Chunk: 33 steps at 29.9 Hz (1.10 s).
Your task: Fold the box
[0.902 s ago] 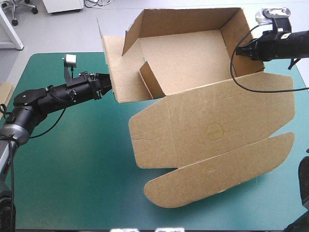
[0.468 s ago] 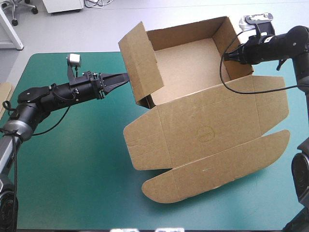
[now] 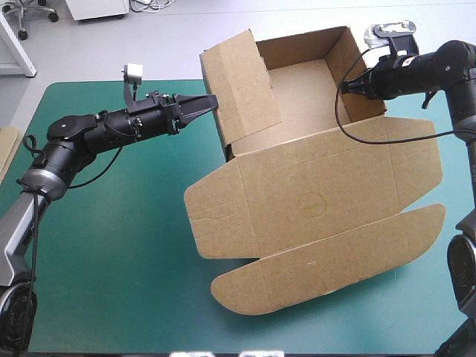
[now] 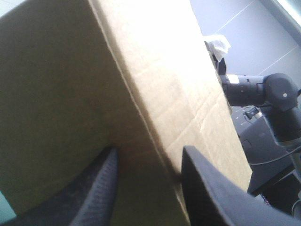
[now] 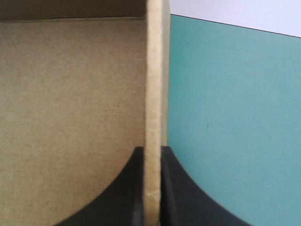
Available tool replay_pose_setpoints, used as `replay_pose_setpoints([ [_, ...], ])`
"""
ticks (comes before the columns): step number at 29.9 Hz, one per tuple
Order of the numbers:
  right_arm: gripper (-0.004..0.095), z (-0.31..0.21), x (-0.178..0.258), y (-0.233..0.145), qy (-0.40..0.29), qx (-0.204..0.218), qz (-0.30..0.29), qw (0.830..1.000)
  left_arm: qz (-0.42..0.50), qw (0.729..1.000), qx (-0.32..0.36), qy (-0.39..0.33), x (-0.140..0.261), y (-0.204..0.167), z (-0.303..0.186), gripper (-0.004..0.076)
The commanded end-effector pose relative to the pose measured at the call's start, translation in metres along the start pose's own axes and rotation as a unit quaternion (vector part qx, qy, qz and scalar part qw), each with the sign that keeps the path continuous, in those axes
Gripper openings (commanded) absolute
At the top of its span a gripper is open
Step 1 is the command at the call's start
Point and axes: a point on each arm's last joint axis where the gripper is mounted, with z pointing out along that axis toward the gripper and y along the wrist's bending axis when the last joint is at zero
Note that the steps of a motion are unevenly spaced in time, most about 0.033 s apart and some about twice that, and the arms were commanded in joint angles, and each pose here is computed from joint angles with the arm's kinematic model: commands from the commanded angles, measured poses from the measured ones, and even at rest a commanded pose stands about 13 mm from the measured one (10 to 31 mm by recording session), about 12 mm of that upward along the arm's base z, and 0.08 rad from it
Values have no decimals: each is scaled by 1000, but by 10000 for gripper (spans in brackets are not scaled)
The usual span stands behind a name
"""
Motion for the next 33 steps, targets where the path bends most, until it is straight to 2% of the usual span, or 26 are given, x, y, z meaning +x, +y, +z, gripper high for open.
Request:
replay_pose_setpoints([
  [1,0,-29,-14,13,-65,-10,1,998,17,1000,22,-13,-9,-29,1,311],
  [6,0,-29,-14,12,-63,-7,9,998,6,1000,20,-11,-10,-30,2,328],
  [13,0,-28,-12,12,-52,-4,9,999,17,1000,5,6,-12,-33,1,447],
  [19,0,-28,-12,12,-52,-5,15,999,38,999,0,26,-14,-46,7,449],
  [27,0,-28,-10,11,-40,4,25,999,95,990,-85,56,-20,-64,18,465],
  [33,0,-24,-7,17,-19,20,28,999,101,984,-121,81,-21,-65,29,465],
])
